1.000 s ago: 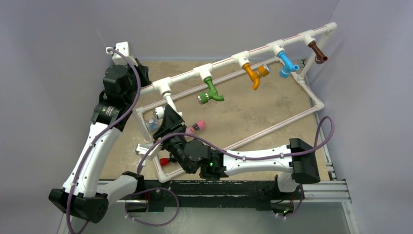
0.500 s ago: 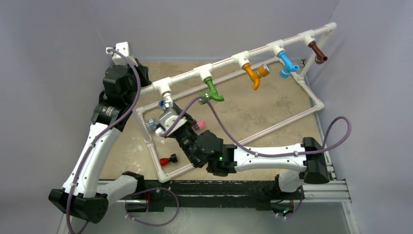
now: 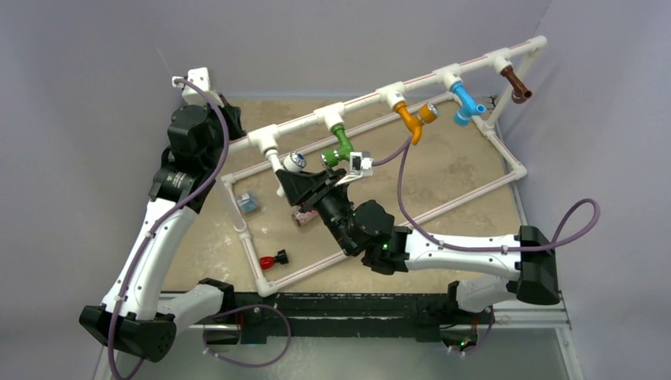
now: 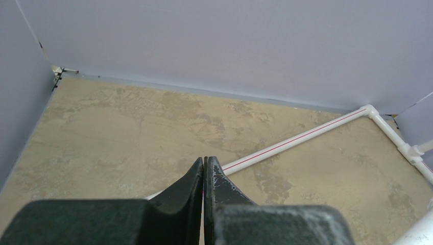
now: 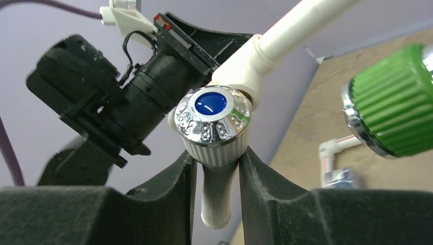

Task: Install the water faucets

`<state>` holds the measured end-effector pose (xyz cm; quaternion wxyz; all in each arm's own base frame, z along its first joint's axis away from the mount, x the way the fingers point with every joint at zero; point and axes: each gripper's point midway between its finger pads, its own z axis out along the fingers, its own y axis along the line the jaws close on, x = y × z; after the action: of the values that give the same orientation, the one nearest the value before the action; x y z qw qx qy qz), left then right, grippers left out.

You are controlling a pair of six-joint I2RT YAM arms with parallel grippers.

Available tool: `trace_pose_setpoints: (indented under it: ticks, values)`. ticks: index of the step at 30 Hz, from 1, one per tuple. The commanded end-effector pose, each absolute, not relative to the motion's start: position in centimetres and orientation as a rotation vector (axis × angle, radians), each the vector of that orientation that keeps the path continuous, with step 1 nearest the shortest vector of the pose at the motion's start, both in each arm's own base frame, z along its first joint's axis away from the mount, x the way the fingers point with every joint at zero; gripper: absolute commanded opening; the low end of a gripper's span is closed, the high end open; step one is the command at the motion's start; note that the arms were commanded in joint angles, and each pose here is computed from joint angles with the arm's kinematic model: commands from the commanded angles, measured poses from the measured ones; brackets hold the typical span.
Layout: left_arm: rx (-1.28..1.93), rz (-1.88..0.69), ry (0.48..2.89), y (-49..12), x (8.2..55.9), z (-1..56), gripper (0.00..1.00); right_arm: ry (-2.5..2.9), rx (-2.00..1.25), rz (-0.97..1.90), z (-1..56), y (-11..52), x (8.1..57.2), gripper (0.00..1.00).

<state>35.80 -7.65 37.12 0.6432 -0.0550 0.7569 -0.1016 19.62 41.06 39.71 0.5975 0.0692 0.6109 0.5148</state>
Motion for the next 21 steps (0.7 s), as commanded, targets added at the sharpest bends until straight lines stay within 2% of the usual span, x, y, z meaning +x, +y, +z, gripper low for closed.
trace_pose_setpoints:
  ticks: [1, 5, 10, 15, 21]
  values:
    - [0.068, -0.215, 2.084, -9.6, 32.5, 27.2, 0.00, 1.210, 0.571, 1.598, 46.8, 37.7, 20.2, 0.08]
    - [0.072, -0.214, 2.082, -9.6, 32.5, 27.2, 0.00, 1.217, 0.568, 1.630, 47.1, 37.9, 19.8, 0.37]
    - [0.074, -0.212, 2.084, -9.7, 32.5, 27.1, 0.00, 1.252, 0.543, 1.601, 46.4, 37.6, 19.7, 0.58]
    - [0.070, -0.206, 2.082, -9.6, 32.5, 27.2, 0.00, 1.292, 0.494, 1.576, 45.4, 36.9, 19.1, 0.70]
    - [0.069, -0.200, 2.083, -9.5, 32.5, 27.3, 0.00, 1.340, 0.454, 1.468, 44.2, 35.3, 19.3, 0.77]
